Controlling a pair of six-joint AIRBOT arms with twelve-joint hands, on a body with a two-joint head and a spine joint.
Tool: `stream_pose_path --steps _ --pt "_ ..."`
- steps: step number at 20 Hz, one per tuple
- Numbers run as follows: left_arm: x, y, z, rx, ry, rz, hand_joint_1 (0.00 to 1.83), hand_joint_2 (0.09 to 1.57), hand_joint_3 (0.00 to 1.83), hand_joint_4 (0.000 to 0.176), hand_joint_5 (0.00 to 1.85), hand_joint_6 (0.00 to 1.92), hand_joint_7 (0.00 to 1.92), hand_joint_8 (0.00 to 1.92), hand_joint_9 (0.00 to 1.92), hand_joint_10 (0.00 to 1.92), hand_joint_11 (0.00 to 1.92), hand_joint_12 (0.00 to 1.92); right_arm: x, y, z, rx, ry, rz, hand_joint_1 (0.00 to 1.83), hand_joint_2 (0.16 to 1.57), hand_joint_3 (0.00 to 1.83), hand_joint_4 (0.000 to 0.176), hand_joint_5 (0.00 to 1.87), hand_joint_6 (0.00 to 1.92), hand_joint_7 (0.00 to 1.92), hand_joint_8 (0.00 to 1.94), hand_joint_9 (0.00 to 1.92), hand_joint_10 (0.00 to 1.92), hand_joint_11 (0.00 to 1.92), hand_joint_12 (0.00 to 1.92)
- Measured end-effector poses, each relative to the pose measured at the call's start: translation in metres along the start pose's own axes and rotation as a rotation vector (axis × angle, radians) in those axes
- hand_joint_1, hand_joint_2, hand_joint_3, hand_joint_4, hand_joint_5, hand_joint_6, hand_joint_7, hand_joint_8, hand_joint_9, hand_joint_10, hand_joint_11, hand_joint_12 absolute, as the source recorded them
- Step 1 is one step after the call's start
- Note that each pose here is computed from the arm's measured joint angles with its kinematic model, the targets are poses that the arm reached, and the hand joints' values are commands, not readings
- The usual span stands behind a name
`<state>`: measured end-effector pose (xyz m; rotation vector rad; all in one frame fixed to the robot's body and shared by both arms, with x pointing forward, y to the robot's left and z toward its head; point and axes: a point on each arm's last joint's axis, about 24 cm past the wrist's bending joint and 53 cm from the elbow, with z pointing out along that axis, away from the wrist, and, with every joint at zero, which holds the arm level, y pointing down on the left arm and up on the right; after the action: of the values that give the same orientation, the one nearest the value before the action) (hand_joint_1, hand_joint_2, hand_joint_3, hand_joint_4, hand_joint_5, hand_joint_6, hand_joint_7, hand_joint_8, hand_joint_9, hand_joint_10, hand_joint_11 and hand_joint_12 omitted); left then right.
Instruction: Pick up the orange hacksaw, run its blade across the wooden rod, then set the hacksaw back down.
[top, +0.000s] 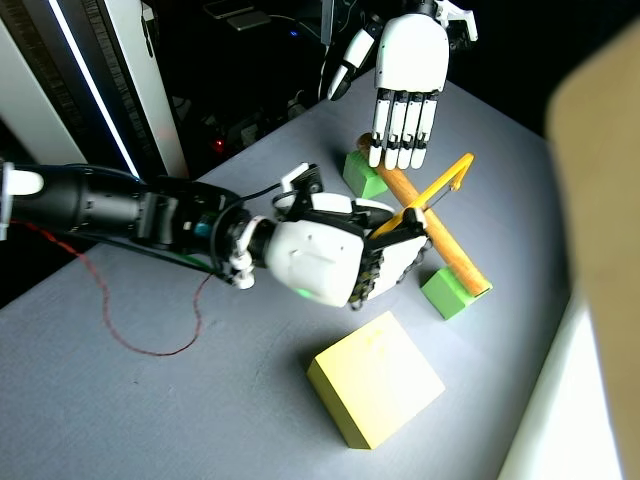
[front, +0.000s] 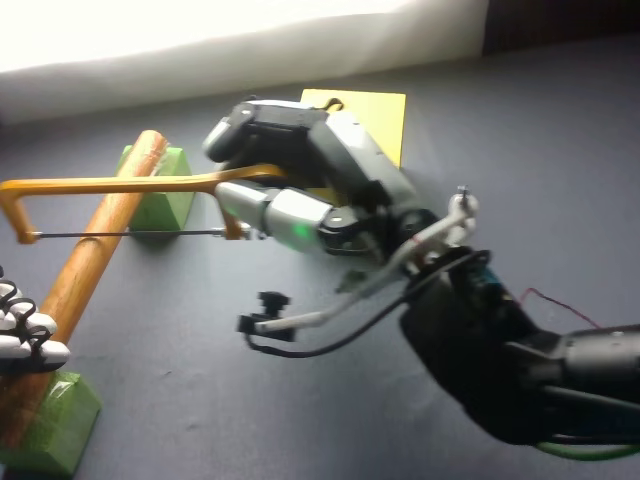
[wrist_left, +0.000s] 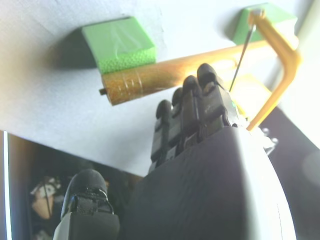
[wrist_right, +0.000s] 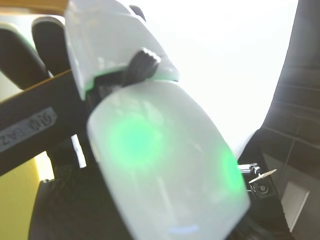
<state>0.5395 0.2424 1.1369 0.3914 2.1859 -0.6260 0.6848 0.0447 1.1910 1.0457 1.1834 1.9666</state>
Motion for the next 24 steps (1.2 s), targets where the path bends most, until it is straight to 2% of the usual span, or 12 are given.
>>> stream_pose_path --steps 3,8,9,10,13,16,18,20,21,24 --pt "0.0 0.0 0.0 0.0 0.002 0.0 0.0 1.14 0.0 0.0 0.1 0.0 0.08 0.0 0.08 0.0 0.0 0.21 -0.022 0.012 -0.012 -0.003 -0.025 -0.035 1.37 1.15 0.0 0.0 0.75 1.15 0.92 1.01 0.95 1.28 0.89 1.26" --pt "0.0 0.0 0.0 0.0 0.001 0.0 0.0 1.13 0.0 0.0 0.13 0.0 0.1 0.0 0.1 0.0 0.0 0.26 -0.032 0.038 -0.019 -0.033 -0.034 -0.059 1.37 1.13 0.0 0.0 0.79 1.09 0.95 0.97 0.98 1.23 0.92 1.24" --pt "0.0 0.0 0.0 0.0 0.001 -0.001 0.0 1.13 0.0 0.0 0.13 0.0 0.1 0.0 0.1 0.0 0.0 0.27 -0.033 0.047 -0.018 -0.039 -0.033 -0.061 1.37 1.14 0.0 0.0 0.78 1.1 0.95 0.99 0.97 1.24 0.91 1.24" --pt "0.0 0.0 0.0 0.0 0.001 0.0 0.0 1.13 0.0 0.0 0.13 0.0 0.1 0.0 0.09 0.0 0.0 0.24 -0.034 0.076 -0.018 -0.076 -0.026 -0.079 1.37 1.14 0.0 0.0 0.77 1.1 0.94 0.99 0.98 1.23 0.93 1.2" --pt "0.0 0.0 0.0 0.0 0.001 -0.001 0.0 1.13 0.0 0.0 0.12 0.0 0.1 0.0 0.09 0.0 0.0 0.23 -0.043 0.1 -0.027 -0.109 -0.041 -0.088 1.37 1.14 0.0 0.0 0.76 1.1 0.95 0.99 0.98 1.24 0.94 1.2" --pt "0.0 0.0 0.0 0.001 0.001 -0.001 0.0 1.14 0.0 0.0 0.11 0.0 0.09 0.0 0.09 0.0 0.0 0.24 -0.052 0.106 -0.047 -0.094 -0.066 -0.088 1.37 1.14 0.0 0.0 0.77 1.1 0.93 1.02 0.96 1.26 0.92 1.21" --pt "0.0 0.001 0.0 -0.002 -0.001 -0.002 0.0 1.13 0.0 0.0 0.09 0.0 0.08 0.0 0.08 0.0 0.0 0.24 -0.064 0.094 -0.07 -0.068 -0.113 -0.077 1.37 1.16 0.0 0.0 0.71 1.16 0.92 1.04 0.95 1.27 0.92 1.19" --pt "-0.006 0.0 0.0 0.0 -0.025 -0.04 0.0 1.14 0.0 0.0 0.09 0.0 0.09 0.0 0.09 0.0 0.0 0.27 -0.085 0.076 -0.094 -0.052 -0.186 -0.063 1.37 1.16 0.0 0.0 0.71 1.15 0.89 1.09 0.93 1.3 0.91 1.21" --pt "-0.008 0.0 0.0 0.002 -0.031 -0.042 0.0 1.13 0.0 0.0 0.11 0.0 0.11 0.0 0.12 0.0 0.0 0.35 -0.093 0.072 -0.102 -0.053 -0.207 -0.058 1.37 1.16 0.0 0.0 0.73 1.14 0.89 1.09 0.94 1.3 0.91 1.22" --pt "-0.014 -0.003 0.002 0.014 -0.056 -0.076 0.0 1.14 0.0 0.0 0.1 0.0 0.1 0.0 0.1 0.0 0.0 0.27 -0.113 0.066 -0.124 -0.081 -0.272 -0.049 1.37 1.16 0.0 0.0 0.74 1.14 0.89 1.09 0.94 1.29 0.9 1.22"
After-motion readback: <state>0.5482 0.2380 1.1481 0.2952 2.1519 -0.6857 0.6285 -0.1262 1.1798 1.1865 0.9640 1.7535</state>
